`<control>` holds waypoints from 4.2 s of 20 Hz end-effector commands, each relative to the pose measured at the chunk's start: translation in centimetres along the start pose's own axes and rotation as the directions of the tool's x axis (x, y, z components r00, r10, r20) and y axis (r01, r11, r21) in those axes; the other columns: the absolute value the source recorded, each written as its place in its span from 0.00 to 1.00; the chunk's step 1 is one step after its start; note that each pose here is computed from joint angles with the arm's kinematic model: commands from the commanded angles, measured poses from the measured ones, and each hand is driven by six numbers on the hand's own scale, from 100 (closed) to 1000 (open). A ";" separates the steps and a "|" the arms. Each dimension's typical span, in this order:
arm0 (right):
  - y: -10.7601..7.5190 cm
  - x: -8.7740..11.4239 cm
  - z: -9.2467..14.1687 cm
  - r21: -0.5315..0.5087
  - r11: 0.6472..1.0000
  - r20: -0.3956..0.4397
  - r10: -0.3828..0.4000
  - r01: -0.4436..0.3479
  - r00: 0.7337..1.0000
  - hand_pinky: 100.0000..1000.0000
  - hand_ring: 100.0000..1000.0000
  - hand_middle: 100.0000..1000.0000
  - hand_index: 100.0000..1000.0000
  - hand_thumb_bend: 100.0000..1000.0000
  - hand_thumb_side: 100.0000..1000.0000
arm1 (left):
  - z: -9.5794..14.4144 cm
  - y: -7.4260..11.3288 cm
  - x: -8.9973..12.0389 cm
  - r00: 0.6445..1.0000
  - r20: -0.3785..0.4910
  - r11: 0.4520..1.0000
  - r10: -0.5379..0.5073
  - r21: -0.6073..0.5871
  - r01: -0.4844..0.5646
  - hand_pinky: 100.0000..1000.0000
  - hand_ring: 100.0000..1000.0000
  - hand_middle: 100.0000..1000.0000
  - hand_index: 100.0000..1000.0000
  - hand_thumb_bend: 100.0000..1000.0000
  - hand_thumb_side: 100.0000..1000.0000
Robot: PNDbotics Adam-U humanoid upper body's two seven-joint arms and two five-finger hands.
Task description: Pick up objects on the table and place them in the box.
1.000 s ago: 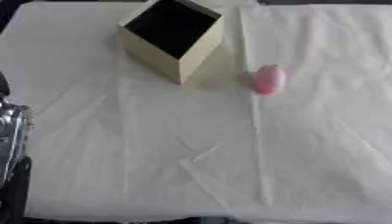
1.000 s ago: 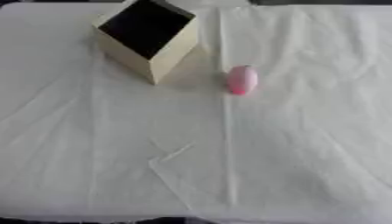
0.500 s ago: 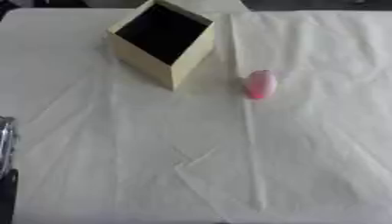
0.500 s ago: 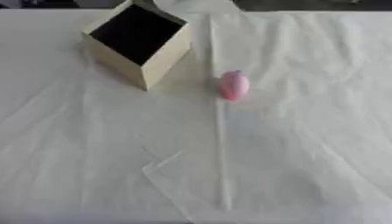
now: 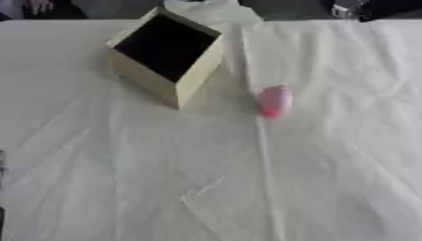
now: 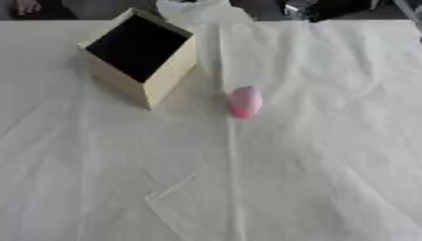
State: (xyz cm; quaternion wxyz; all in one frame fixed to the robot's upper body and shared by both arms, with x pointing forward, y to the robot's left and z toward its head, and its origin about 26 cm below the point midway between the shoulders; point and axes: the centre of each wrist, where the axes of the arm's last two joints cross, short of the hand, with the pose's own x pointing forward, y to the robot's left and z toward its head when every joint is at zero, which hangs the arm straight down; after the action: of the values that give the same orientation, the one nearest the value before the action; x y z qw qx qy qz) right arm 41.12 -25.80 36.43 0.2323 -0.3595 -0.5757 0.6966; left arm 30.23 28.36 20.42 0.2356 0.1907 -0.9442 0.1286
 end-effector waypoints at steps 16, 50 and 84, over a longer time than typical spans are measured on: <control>0.3 1.1 -3.2 0.313 0.949 0.091 0.011 -0.039 0.996 0.90 0.88 0.81 0.98 0.00 0.30 | -0.8 -0.1 0.7 0.999 0.034 0.999 0.011 -0.032 -0.010 0.68 0.67 0.74 0.84 0.00 0.73; 8.2 3.2 -6.6 0.370 0.925 0.096 0.056 -0.088 0.994 0.79 0.72 0.52 0.83 0.07 0.51 | -0.4 -0.7 0.7 0.999 -0.001 0.996 0.045 -0.078 -0.045 0.68 0.66 0.74 0.84 0.00 0.76; 2.6 5.9 -5.8 0.088 0.987 0.087 -0.141 0.133 0.986 0.57 0.47 0.23 0.54 0.00 0.00 | -0.4 -0.7 0.7 0.999 -0.004 0.993 0.034 -0.111 -0.034 0.68 0.66 0.74 0.84 0.00 0.76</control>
State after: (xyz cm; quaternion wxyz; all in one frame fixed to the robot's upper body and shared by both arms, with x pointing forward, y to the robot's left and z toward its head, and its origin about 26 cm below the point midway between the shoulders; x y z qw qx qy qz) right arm 42.57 -18.30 30.23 0.2848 -0.2583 -0.5660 0.7292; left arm 30.37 27.50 20.38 0.2614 0.1585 -0.9481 0.0879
